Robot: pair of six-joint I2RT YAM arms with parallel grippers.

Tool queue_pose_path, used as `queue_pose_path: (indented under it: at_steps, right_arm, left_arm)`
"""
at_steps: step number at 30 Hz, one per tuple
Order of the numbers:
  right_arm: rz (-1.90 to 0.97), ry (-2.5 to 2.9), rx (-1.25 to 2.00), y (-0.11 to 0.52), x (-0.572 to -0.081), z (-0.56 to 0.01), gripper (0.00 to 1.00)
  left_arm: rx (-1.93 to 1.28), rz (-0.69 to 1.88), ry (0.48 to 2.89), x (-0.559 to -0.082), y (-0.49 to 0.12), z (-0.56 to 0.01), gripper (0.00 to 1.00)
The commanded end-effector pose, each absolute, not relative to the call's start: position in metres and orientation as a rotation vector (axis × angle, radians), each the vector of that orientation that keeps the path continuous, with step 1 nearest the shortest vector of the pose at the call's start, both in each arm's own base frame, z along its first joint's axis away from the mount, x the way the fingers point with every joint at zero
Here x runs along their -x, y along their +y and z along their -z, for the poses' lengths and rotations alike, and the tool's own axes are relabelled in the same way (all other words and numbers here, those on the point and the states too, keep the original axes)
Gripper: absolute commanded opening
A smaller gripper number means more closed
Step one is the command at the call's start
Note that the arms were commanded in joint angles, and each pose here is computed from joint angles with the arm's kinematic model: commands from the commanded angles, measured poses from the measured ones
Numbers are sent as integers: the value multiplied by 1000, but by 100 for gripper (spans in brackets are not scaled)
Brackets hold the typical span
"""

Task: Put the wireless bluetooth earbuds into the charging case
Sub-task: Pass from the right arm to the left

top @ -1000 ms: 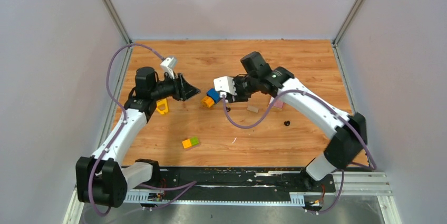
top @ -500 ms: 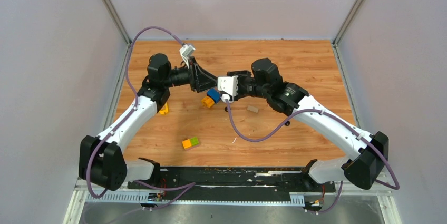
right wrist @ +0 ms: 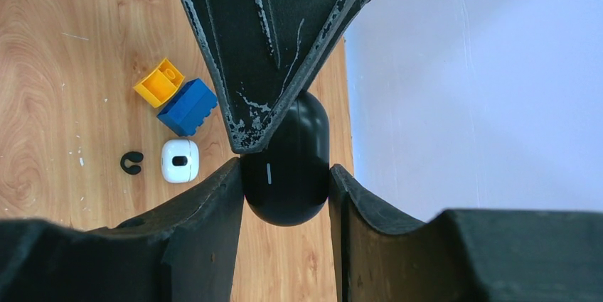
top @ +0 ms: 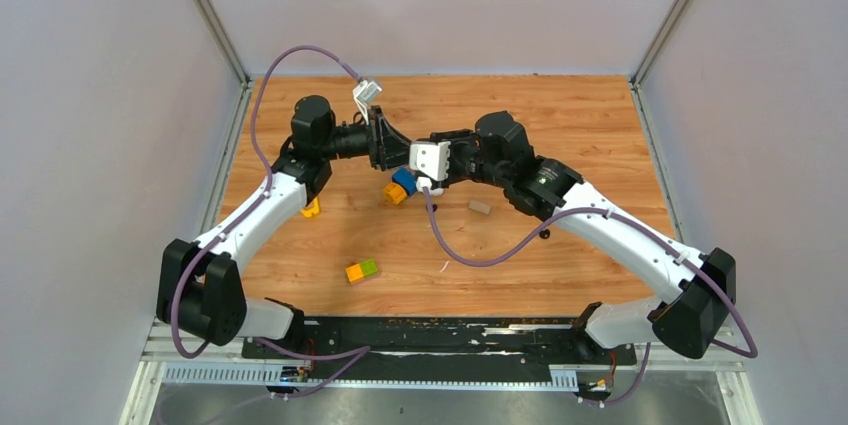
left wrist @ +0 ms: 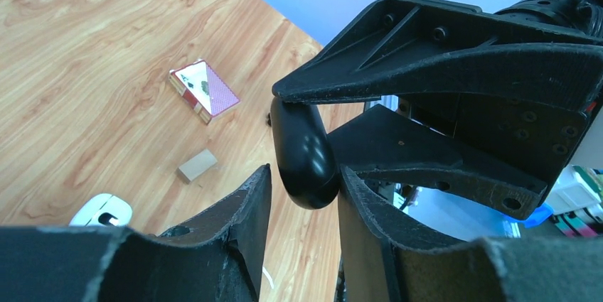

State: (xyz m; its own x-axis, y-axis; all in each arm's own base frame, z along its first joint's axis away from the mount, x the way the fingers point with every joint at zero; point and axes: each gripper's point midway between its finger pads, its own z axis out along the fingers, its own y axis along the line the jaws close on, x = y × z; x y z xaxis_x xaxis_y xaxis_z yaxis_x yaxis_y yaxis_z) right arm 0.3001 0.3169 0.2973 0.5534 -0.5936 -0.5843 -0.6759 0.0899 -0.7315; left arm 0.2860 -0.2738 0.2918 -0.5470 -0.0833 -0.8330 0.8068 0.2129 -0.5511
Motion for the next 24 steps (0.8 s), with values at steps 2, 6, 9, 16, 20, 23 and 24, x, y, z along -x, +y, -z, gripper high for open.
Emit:
queue_pose_path:
  at_steps: [2,6,9,16,20,23,24]
  right_arm:
    - [-81,1031,1552,331,-297,-313,30]
    - [-78,1036,1544,332,-299,-313,30]
    - [-76,1037,1539,333,-300,-313,30]
    - [-87,1037,1549,334,-297,-310,33]
    - [-130,1079,1543,331,-293,-309,45]
    - [-317,1171,1623,324,-276,-301,55]
    - [-414,1213,1650,319,-265,-300,57]
  left_arm:
    - [-703,1437,1634,-295,-280,-311,45]
    - [-722,1452,1621,-293,-283,-313,45]
    - [-730,1456,1619,-292,-285,-312,43]
    - [-738,1467,1602,-292,-286,-314,28]
    - [-774,1470,1571,-288,-286,-313,9]
    - [-843,1503,1480,-275,-286,-316,3]
    - [-867,1499,1433,-269,-284,-317,1]
